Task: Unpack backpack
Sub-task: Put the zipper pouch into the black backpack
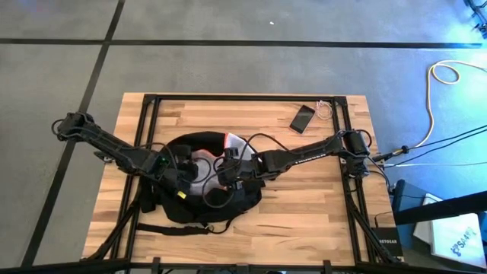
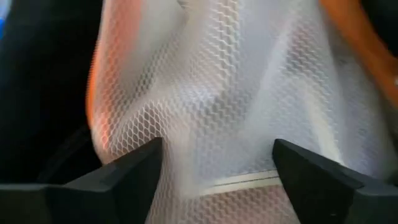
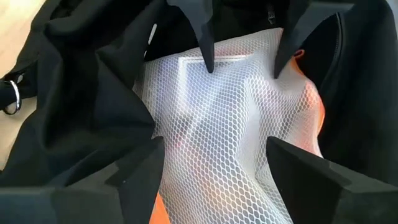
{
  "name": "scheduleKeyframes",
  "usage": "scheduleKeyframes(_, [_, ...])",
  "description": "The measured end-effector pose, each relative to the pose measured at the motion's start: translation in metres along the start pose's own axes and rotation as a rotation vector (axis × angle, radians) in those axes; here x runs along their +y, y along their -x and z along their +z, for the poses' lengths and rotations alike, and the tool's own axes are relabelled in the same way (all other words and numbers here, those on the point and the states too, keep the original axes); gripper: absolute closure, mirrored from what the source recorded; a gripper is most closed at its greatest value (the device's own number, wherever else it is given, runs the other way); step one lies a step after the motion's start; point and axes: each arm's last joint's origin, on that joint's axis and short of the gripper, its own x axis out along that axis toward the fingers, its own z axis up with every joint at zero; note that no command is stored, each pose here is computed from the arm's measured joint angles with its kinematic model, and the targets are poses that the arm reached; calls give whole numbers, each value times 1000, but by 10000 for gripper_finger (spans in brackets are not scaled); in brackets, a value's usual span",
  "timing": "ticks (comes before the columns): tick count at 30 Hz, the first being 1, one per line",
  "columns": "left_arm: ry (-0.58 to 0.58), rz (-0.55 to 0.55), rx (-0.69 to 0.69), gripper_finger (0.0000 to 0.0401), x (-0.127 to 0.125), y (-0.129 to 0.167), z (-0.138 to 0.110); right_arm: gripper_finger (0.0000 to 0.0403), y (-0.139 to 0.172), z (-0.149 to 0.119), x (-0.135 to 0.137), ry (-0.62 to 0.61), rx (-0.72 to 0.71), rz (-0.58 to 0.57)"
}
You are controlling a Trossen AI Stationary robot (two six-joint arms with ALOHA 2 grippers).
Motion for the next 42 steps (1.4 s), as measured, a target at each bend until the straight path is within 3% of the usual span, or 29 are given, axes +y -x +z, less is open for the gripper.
scheduleKeyframes(3, [0, -10, 5, 180, 1, -1, 0, 139, 0, 0, 0, 0, 0, 5])
scheduleKeyframes(10, [18, -60, 28, 367, 6, -4, 0, 139, 0, 0, 0, 0, -2, 15])
scheduleKeyframes(12, [17, -64, 31, 390, 7, -3, 0, 139, 0, 0, 1, 0, -2, 15])
scheduleKeyframes(20, [9, 10, 118, 401, 15, 11, 1, 139, 0, 0, 1, 0, -1, 15])
scheduleKeyframes(29, [-33, 38, 125, 401, 25, 39, 17, 139, 0, 0, 1, 0, -1, 15])
scheduleKeyframes(35, [-122, 25, 193, 401, 32, 52, 18, 139, 0, -2, 1, 3, 16, 18])
scheduleKeyframes(42, [-140, -19, 275, 401, 33, 58, 12, 139, 7, -14, -1, 35, 171, -66])
